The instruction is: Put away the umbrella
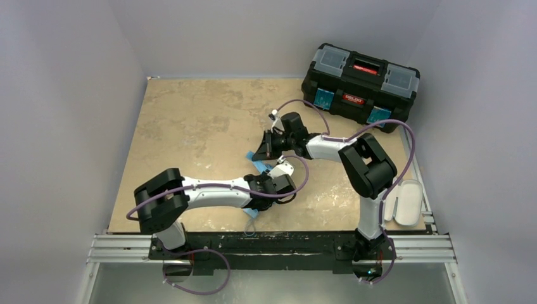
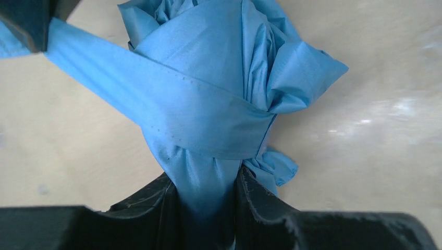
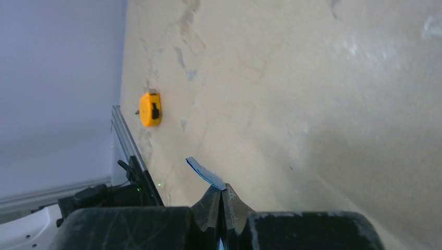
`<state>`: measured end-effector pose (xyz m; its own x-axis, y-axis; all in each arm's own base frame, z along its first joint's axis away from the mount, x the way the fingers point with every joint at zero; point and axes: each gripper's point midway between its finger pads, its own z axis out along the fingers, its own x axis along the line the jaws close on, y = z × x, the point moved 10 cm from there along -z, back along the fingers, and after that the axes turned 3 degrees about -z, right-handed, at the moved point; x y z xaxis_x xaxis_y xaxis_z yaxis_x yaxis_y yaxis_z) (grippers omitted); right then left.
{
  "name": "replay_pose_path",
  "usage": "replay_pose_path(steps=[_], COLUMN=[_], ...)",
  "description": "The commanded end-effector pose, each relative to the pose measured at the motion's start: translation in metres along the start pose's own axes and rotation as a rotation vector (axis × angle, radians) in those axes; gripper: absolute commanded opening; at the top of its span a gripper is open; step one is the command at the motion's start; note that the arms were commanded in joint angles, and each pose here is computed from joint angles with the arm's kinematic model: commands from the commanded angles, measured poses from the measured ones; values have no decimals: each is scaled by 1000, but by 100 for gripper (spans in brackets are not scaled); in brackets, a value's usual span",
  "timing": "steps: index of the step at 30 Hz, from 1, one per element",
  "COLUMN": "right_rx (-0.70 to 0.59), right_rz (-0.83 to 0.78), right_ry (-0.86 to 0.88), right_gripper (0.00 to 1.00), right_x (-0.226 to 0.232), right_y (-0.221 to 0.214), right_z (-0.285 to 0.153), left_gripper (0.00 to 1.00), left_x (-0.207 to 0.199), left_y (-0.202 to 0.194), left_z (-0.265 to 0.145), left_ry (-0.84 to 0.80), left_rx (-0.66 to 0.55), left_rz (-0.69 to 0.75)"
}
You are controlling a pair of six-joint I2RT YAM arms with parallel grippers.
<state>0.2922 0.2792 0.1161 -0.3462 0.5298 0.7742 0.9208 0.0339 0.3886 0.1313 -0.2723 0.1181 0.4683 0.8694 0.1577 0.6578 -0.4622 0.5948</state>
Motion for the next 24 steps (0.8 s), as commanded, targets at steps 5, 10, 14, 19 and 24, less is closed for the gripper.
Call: replay_pose_path(steps=[5, 10, 14, 19, 24], right_rx=[-173, -83, 11, 101, 136], right_rz=[-103, -61, 18, 90, 117], right_ry=[77, 61, -15, -103, -158], right_gripper=[0, 0, 0, 0, 0], right_x=[52, 26, -14, -50, -66], right_y=[65, 44, 5, -41, -66], right_z=[-5, 12, 25, 27, 21], left_gripper=[0, 0, 0, 0, 10], left_x=[23, 3, -15, -30, -36], left_y=[9, -3, -23, -49, -62], left_z=[-12, 8, 28, 44, 51], left_ry=[410, 508, 554, 515, 429], left_rx=[-44, -22, 26, 90, 149], left_rz=[262, 370, 437, 477, 476])
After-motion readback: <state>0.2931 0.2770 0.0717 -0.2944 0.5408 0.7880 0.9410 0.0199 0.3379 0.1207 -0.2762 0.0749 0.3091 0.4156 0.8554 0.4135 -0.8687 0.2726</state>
